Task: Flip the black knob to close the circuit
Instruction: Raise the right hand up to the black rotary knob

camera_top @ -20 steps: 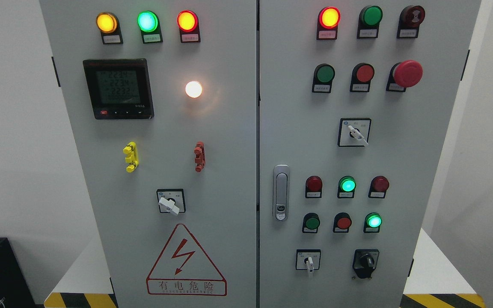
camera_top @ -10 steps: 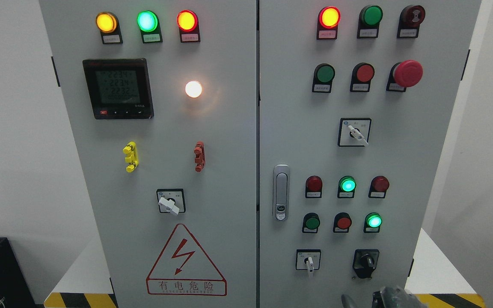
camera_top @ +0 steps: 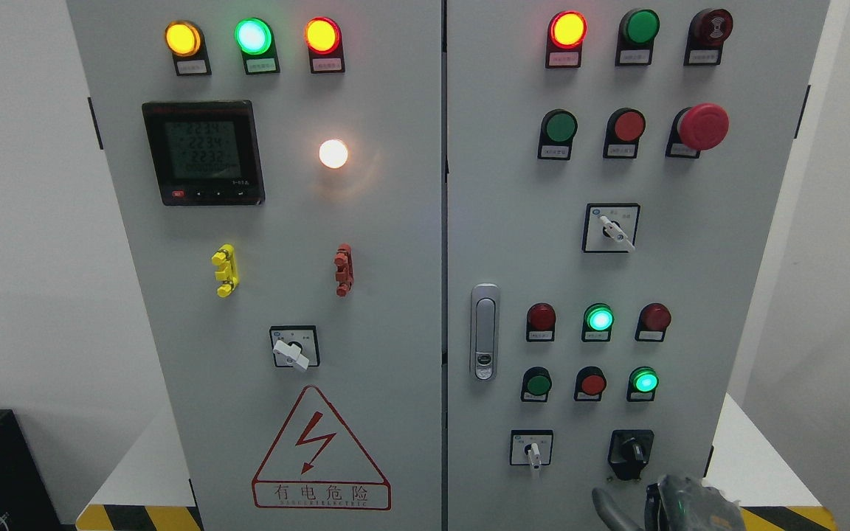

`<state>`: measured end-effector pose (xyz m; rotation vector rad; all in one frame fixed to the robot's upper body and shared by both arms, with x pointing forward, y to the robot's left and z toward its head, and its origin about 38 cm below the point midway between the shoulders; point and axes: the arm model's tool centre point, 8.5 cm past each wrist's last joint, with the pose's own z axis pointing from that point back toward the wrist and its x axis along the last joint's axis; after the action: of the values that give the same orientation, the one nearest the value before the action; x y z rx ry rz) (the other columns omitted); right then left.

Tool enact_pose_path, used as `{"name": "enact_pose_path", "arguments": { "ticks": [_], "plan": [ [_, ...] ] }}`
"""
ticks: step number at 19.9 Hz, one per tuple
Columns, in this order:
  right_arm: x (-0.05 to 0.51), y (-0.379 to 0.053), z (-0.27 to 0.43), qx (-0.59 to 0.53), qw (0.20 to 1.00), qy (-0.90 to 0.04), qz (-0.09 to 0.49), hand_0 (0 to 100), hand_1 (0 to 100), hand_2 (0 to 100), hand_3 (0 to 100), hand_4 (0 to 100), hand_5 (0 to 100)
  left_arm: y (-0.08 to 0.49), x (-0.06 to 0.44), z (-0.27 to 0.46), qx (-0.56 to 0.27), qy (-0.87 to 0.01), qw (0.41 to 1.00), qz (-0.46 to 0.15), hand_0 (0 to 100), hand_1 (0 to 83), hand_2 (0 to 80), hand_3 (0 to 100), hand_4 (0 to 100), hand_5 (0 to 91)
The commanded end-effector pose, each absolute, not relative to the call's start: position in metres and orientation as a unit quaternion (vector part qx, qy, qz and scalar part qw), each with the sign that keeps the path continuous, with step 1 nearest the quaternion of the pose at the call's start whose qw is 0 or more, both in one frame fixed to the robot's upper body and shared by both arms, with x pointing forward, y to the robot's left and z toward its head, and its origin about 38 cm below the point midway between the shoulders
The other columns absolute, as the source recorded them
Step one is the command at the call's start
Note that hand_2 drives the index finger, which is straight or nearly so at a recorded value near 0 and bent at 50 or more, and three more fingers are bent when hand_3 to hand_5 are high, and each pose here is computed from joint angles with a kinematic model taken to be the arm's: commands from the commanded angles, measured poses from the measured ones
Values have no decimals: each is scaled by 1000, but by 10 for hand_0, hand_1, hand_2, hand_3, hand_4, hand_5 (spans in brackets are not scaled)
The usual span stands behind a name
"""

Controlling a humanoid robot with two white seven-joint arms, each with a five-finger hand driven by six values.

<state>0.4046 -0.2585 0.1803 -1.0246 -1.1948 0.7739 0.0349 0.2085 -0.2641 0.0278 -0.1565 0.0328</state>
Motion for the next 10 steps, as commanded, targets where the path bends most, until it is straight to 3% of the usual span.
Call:
{"name": "enact_pose_path", "arguments": {
  "ticks": [1, 10],
  "plan": [
    [416, -278, 174, -467, 640, -497, 355, 0, 0, 891, 1000, 916, 938, 209, 21, -265, 14, -67, 997, 17, 120, 556, 0, 0, 0, 0],
    [423, -278, 180, -468, 641, -498, 349, 0, 3, 891, 1000, 917, 937, 209, 21, -265, 14, -67, 997, 17, 120, 556, 0, 0, 0, 0]
  ]
}}
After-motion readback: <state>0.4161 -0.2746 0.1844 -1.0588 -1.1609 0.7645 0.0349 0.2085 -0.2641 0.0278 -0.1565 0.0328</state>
